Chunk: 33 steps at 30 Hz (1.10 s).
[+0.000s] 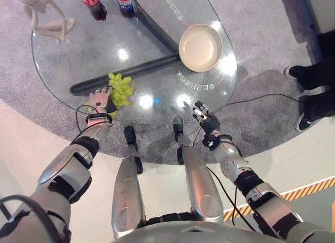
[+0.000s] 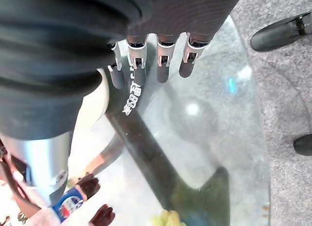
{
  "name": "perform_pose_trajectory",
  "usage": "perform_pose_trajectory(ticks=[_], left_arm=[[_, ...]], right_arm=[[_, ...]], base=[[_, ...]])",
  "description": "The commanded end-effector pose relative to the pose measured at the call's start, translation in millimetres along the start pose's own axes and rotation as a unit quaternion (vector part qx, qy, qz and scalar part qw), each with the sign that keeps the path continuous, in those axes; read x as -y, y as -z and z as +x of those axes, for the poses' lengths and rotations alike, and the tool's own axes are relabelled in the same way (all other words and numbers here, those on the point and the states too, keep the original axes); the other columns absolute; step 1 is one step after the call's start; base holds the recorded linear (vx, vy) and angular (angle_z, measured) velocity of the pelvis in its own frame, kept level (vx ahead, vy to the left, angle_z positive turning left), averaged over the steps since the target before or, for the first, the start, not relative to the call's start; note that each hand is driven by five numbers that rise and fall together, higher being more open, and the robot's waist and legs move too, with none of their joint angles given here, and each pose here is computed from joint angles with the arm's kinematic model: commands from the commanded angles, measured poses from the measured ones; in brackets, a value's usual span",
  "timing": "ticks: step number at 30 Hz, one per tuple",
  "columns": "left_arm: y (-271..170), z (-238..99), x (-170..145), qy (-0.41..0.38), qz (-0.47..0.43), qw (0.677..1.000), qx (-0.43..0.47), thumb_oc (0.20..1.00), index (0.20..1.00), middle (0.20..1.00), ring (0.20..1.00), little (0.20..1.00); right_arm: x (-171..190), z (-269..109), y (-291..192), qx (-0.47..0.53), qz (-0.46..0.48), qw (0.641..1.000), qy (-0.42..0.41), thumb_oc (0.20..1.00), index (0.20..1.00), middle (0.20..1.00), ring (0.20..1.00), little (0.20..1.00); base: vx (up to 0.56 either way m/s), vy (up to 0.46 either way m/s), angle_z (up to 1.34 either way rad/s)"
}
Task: Pick up fruits into the plate
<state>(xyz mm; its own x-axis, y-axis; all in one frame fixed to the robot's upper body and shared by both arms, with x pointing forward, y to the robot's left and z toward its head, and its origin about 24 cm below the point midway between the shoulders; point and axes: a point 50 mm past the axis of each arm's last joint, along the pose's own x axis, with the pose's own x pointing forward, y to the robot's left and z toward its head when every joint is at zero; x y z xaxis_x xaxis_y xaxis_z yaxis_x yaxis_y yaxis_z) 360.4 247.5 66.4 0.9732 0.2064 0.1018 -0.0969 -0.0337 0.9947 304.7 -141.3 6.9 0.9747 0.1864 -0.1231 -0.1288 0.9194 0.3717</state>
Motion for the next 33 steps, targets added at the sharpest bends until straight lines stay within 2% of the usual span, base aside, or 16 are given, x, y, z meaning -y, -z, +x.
perform_pose_trajectory(ticks=[1,11,18,24,33], left_arm=[[6.7,6.4,-21.7,-0.051,-0.043,0.998,0.001,0.2,0.2,0.2,0.2,0.2],[9.2,-1.7,-32.6,-0.065,-0.057,0.995,0.052,0.2,0.2,0.2,0.2,0.2],[13.4,-14.9,-50.0,-0.073,-0.042,0.99,0.116,0.2,0.2,0.2,0.2,0.2],[7.9,-30.0,-63.1,-0.081,-0.04,0.981,0.172,0.2,0.2,0.2,0.2,0.2],[-34.5,-55.6,-64.6,-0.065,-0.054,0.955,0.283,0.2,0.2,0.2,0.2,0.2]], right_arm=[[8.1,-10.8,-14.4,0.043,0.003,0.999,-0.006,1.0,1.0,1.0,1.0,1.0],[18.9,-24.5,-9.3,0.038,-0.005,0.999,-0.005,1.0,1.0,1.0,1.0,1.0],[22.3,-38.1,-15.0,0.032,0.042,0.997,-0.055,1.0,1.0,1.0,1.0,1.0],[12.8,-46.1,-18.4,0.017,0.09,0.989,-0.112,1.0,1.0,1.0,1.0,1.0],[-13.4,-52.1,-23.2,-0.005,0.119,0.976,-0.183,1.0,1.0,1.0,1.0,1.0]], base=[[0.07,0.067,0.07],[0.08,0.042,0.06],[0.12,0.018,0.07],[0.13,-0.014,0.1],[0.14,-0.002,0.1]])
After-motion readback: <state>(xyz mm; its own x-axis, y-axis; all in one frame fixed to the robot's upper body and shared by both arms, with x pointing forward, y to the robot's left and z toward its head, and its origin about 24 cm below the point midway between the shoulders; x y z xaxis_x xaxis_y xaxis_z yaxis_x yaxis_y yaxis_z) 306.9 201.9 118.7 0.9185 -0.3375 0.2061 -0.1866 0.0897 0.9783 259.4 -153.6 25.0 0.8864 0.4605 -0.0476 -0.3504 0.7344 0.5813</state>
